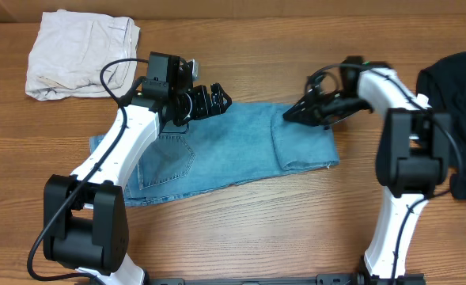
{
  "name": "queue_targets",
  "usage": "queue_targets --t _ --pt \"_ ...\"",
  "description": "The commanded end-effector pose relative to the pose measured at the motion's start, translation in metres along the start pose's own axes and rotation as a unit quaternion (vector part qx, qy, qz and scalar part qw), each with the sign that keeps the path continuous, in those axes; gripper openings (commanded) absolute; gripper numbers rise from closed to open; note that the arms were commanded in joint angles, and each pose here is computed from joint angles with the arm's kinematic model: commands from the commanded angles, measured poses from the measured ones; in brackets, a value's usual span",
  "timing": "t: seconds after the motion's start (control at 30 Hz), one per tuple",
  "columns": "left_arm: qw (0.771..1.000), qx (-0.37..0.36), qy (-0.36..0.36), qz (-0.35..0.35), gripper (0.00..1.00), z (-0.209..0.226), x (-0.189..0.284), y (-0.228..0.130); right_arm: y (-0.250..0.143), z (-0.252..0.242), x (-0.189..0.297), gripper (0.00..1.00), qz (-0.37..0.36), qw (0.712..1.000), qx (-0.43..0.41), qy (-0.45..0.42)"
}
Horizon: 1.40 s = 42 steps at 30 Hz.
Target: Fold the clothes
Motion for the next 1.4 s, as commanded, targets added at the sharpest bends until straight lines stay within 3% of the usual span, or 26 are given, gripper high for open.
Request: queue_targets --t 0.0,0.27,0.57,0.7,0.87,1.03,1.1,1.13,1.2,1.23,1.3,1.37 --pt "1.000 -0.012 0.000 -0.017 1.00 -0.004 0.009 0.006 -0.008 0.040 0.042 0.04 -0.037 0.996 0.073 -0.018" --pt "1.000 -0.012 0.002 -0.019 1.00 -0.003 0.009 0.007 -0.057 0.026 0.030 0.04 0.043 0.997 0.058 -0.001" --pt "1.000 -0.013 0.001 -0.021 1.00 -0.004 0.009 0.007 -0.094 -0.064 -0.020 0.04 0.031 0.999 -0.015 0.002" --pt "1.000 -0.013 0.001 -0.021 1.00 -0.004 0.009 0.008 -0.091 -0.085 -0.027 0.04 0.011 0.999 -0.039 -0.033" --pt "1.000 -0.014 -0.016 -0.001 1.00 -0.007 0.009 0.002 -0.076 -0.071 -0.016 0.04 -0.001 0.998 -0.036 -0.043" --pt "0.992 -0.090 -0.086 0.031 1.00 -0.026 0.013 -0.008 -0.053 -0.017 0.030 0.05 -0.037 0.992 0.022 -0.118" --pt "0.991 -0.092 -0.091 0.039 1.00 -0.027 0.015 -0.012 -0.046 0.001 0.054 0.17 -0.057 0.983 0.038 -0.169" --pt "0.991 -0.090 -0.090 0.042 1.00 -0.027 0.015 -0.013 -0.043 0.007 0.064 0.33 -0.066 0.979 0.044 -0.189" --pt "0.992 -0.081 -0.085 0.053 1.00 -0.025 0.015 -0.017 -0.039 0.016 0.085 0.79 -0.083 0.969 0.049 -0.229" --pt "0.992 -0.078 -0.080 0.060 1.00 -0.024 0.014 -0.021 -0.036 0.017 0.095 0.91 -0.092 0.963 0.049 -0.247" --pt "0.992 -0.073 -0.076 0.074 1.00 -0.024 0.013 -0.027 -0.031 0.009 0.112 1.00 -0.113 0.953 0.046 -0.277" --pt "0.991 -0.071 -0.070 0.089 1.00 -0.025 0.011 -0.035 -0.029 -0.007 0.123 1.00 -0.122 0.946 0.032 -0.300"
Point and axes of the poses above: each gripper's point midway between its finger pads, its own x axis back along the fingers, its own z axis along the line the jaws close on, y = z × x, the point moved 5 cm from there along x, back along the fingers, and after that the axes turned 7 degrees about x, right-handed, at the moved point
